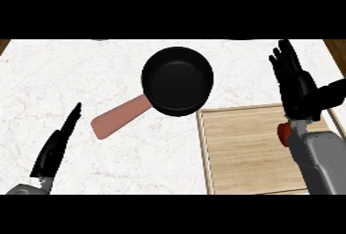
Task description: Pick the bell pepper from the tray and place it in the pot
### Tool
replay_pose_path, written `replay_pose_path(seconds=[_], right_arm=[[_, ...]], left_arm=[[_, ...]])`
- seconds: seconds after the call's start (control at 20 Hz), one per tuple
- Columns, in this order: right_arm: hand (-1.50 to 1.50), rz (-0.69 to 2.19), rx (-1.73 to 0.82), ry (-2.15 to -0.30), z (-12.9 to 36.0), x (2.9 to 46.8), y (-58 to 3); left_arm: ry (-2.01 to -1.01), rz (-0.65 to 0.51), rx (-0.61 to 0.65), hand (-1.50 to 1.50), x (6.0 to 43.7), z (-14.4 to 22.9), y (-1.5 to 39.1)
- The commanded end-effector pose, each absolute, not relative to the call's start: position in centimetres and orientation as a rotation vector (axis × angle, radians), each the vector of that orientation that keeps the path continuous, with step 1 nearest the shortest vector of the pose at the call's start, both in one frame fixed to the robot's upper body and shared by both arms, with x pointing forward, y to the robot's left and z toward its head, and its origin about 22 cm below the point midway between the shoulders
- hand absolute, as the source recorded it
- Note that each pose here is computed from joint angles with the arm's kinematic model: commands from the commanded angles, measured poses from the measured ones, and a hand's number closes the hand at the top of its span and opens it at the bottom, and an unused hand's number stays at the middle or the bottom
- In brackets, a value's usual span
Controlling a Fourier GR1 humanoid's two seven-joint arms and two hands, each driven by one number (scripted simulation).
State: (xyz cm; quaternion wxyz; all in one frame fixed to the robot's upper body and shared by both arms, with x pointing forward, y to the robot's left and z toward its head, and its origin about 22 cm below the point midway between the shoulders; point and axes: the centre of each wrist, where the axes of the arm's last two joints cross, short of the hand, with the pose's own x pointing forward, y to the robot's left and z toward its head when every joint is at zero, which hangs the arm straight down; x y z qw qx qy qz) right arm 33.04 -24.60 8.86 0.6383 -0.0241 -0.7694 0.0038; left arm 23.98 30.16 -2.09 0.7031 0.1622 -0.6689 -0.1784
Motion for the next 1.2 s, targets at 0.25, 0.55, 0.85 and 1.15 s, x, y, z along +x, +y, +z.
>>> replay_pose_path(seconds=[0.25,0.55,0.85,1.15], right_arm=[[1.50,0.215,-0.341,-1.367,3.8,28.1,-28.8],[-1.50,-0.025,-0.979,-1.888,6.2,27.6,-29.9],[-1.50,0.022,-0.924,-1.882,9.4,22.0,-26.4],[-1.50,0.111,-0.888,-1.504,13.0,21.7,-27.1]], left_arm=[[-1.325,-0.251,0.055,0.00,24.9,-3.2,26.5],[-1.278,-0.225,-0.005,0.00,23.6,-3.9,26.0],[-1.284,-0.249,-0.047,0.00,26.2,-2.9,24.8],[-1.282,-0.274,-0.044,0.00,25.7,-2.2,25.7]])
